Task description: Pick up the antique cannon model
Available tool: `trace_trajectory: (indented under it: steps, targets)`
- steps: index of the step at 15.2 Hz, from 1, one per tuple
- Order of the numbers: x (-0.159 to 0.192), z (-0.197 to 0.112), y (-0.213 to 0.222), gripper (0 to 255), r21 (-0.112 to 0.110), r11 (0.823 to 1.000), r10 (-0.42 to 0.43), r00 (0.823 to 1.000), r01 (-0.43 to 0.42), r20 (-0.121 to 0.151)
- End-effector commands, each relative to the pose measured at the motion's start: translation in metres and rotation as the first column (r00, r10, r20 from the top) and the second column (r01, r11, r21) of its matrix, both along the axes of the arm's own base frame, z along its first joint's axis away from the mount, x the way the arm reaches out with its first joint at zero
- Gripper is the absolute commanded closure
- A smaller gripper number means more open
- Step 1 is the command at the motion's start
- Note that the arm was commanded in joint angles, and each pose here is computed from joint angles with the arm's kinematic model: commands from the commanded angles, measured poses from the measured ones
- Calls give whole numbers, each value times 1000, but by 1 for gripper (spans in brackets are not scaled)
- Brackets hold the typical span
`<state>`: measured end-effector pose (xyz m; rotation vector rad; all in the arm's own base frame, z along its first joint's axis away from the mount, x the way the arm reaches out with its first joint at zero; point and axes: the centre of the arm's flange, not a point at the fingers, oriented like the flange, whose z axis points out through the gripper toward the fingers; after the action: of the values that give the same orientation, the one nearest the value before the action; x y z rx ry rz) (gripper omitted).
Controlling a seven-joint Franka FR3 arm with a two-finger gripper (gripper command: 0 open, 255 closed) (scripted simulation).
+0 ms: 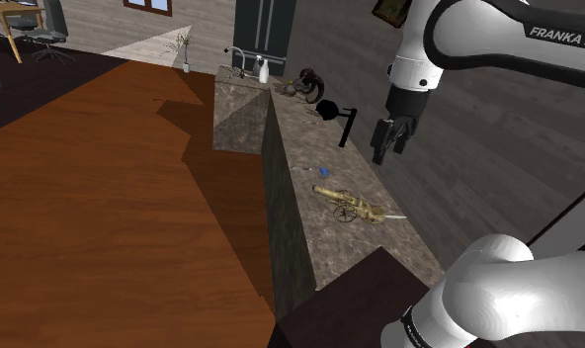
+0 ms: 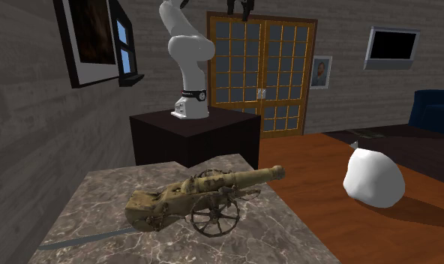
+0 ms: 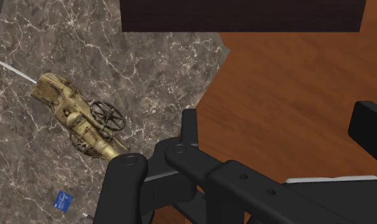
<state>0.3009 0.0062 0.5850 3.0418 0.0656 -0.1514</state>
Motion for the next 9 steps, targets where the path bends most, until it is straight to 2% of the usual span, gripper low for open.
trace_trajectory:
  steps: [1, 9]
  targets:
    - [0, 0, 0, 0, 0, 1000, 0, 1000, 0, 0]
    - [30, -70, -72, 0, 27, 990, 135, 991, -135, 26]
